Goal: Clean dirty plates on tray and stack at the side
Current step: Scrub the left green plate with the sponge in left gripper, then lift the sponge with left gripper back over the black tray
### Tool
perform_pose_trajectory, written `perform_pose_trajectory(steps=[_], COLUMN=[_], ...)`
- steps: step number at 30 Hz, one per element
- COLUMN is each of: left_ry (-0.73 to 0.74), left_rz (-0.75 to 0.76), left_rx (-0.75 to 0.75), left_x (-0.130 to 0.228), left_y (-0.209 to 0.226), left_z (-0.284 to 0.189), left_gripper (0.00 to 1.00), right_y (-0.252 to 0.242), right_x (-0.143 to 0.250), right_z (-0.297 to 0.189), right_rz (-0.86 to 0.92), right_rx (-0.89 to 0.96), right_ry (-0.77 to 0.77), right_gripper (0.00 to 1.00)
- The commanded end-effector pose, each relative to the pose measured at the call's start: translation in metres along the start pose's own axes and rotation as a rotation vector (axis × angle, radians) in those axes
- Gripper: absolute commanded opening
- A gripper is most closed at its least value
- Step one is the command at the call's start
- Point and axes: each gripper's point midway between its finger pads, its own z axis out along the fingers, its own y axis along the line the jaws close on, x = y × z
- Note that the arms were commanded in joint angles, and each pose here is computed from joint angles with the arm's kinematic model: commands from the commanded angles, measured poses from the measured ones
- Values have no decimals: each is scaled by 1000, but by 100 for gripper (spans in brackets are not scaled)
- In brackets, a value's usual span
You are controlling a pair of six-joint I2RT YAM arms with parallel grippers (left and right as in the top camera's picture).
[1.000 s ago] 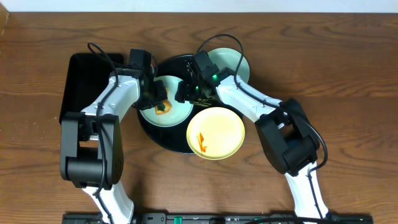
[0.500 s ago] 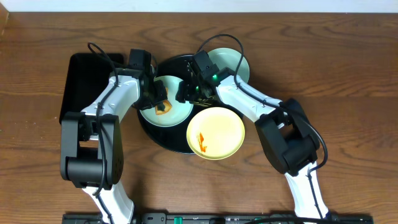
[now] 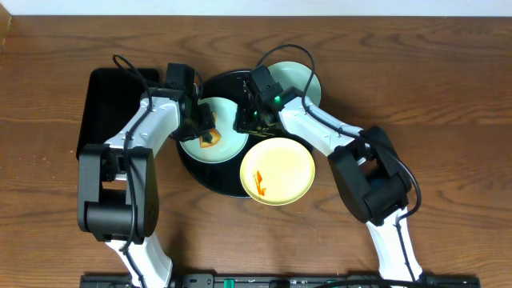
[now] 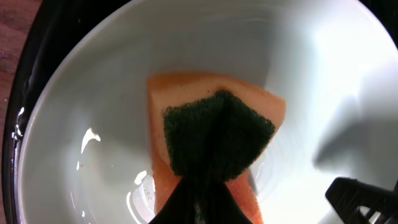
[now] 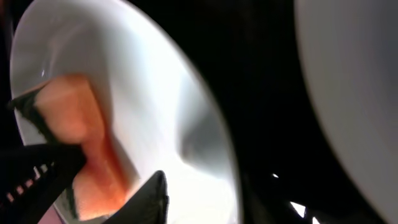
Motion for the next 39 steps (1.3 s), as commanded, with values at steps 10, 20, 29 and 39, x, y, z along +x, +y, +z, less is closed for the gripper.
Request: perform_pose_trajectory(steps=[10,20,29,39], left_ry=[11,-70,-268,-357], left_rz=[0,16,-53,-227], left_rx=[-20,100,132,84], left_x=[3,-19,-40,-54], left_y=[6,-23,0,71], left_z=[8,-44,-143,-176], left_gripper=[7,7,8,7], right_y=[-45,-38,-31,-22], right_x=[48,46,37,7], right_z=[52,52,40,-5], right_rz=[74,49,3,-93], right_rx=[72,38,37,114], right_ry=[167,169,131,-22], right_gripper=[1,1,1,1])
